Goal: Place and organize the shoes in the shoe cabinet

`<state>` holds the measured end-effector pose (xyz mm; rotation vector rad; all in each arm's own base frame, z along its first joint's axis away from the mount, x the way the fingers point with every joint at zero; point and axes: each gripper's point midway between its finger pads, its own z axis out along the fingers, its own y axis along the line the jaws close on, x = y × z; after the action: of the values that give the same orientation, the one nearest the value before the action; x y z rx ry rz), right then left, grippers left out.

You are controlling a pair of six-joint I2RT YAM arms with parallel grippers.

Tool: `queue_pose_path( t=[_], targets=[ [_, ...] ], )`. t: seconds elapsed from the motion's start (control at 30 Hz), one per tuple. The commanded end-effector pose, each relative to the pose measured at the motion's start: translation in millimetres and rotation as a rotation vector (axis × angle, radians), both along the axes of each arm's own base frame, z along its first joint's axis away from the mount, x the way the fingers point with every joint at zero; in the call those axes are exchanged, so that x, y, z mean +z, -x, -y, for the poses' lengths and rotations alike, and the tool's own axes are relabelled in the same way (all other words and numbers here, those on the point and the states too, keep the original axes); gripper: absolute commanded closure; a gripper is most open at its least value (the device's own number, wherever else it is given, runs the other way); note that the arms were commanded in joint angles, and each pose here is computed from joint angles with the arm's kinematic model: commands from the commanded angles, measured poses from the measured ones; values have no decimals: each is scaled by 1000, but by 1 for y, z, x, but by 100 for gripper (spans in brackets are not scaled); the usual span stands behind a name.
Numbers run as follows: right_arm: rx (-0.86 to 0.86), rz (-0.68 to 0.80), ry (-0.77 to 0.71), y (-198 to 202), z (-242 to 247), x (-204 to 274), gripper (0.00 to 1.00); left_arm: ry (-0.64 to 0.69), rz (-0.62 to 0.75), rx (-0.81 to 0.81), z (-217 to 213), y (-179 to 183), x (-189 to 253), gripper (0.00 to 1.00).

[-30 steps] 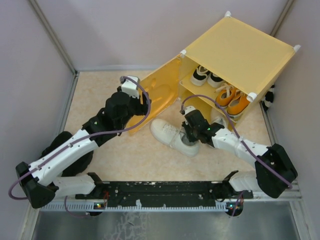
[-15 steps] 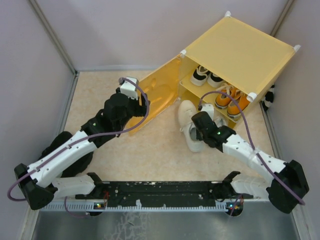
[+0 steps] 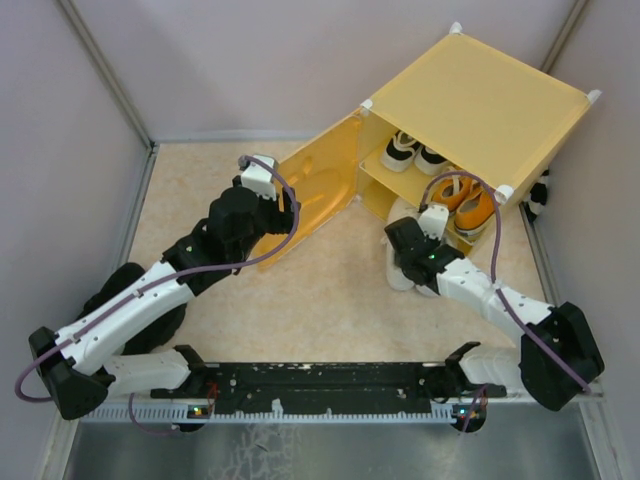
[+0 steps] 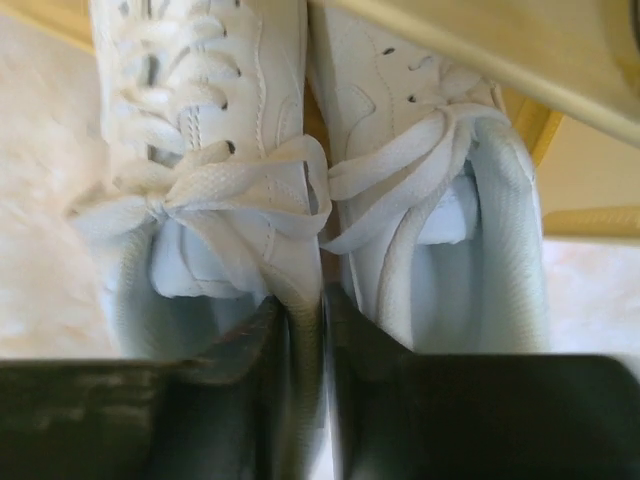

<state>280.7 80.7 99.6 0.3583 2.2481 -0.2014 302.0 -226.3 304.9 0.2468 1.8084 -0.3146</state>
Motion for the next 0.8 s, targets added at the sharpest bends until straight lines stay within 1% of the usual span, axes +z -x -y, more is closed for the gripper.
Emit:
queue_pose_path(
  t=[0.0, 0.03, 0.07, 0.1, 0.17, 0.3, 0.37, 0.43, 0.57, 0.67, 0.77],
  targets=[
    [-154, 275, -98, -42, 0, 53, 61, -5, 9, 6, -5, 2, 2, 24],
    [-152, 266, -96, -42, 0, 52, 48, -5, 8, 4, -5, 2, 2, 24],
    [-149, 254, -93, -41, -1, 51, 40, -5, 8, 1, -4, 2, 2, 24],
    [-143, 245, -93, -40, -2, 50, 37, -5, 6, -2, -3, 2, 2, 24],
    [-110, 236, -111, -38, -7, 50, 35, -7, 3, -6, -2, 2, 1, 24],
    [4, 269, -151, -34, -21, 67, 34, -10, 0, -9, -1, 1, -1, 24],
    [65, 244, -129, -27, -25, 75, 34, -9, 0, -10, -1, 1, 0, 24],
    [98, 202, -77, -17, -26, 79, 34, -7, -1, -13, 0, 2, 0, 24],
    [99, 131, -3, 0, -14, 81, 33, 1, -2, -18, 2, 2, 0, 24],
    [57, 85, 68, 6, 3, 70, 27, 7, -7, -28, 4, 2, -1, 24],
    [25, 37, 78, 5, 17, 56, 26, 4, -7, -30, 4, 3, -1, 24]
  ],
)
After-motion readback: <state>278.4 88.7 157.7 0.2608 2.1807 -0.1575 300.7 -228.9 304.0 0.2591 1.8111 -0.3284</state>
